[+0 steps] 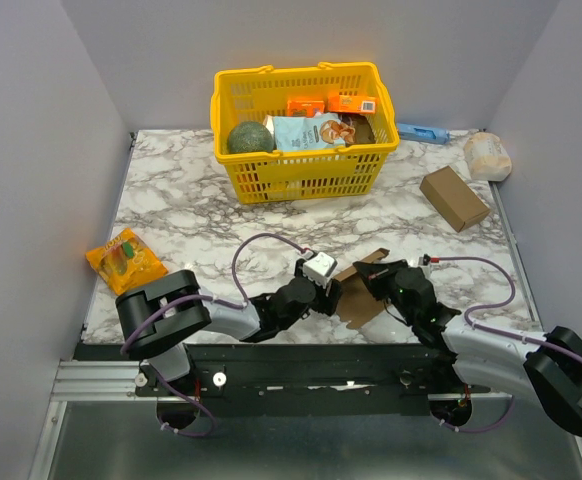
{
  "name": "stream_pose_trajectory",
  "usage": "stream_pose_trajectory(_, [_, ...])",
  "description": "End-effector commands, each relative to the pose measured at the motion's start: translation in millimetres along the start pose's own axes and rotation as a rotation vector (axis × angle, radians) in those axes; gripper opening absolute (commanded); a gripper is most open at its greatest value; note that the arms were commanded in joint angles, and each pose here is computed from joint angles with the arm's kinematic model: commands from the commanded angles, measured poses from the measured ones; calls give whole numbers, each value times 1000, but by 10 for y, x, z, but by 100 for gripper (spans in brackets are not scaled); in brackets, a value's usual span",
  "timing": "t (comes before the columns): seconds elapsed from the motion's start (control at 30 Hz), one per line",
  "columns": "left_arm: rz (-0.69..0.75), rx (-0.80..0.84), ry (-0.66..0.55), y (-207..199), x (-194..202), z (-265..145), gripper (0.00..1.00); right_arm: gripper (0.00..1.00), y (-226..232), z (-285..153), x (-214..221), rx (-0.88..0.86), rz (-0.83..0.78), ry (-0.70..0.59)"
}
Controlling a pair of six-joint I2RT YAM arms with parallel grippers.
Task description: Fold the paper box
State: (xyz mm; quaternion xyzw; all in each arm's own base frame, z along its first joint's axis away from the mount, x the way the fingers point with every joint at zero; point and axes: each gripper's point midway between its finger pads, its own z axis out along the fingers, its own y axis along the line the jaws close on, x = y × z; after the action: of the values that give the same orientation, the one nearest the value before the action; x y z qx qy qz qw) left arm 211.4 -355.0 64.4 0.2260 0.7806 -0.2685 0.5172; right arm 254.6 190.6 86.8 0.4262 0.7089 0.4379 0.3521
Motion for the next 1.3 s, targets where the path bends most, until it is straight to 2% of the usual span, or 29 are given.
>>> stream_pose_trajectory(0.0, [7,-60,-18,32,-85,106,76,8,-774,-86,-94,243,-135,-33])
stream_pose_trajectory(0.27, [35,-36,-16,-48,-97,203,69,19,-735,-58,-79,217,-141,-29])
stream_pose_trajectory(0.7, [46,-42,-7,-61,-91,234,43,24,-664,-31,9,185,-155,15])
stream_pose_trajectory(1.27, [46,-91,24,-20,-73,307,40,20,-606,-75,44,159,-189,30])
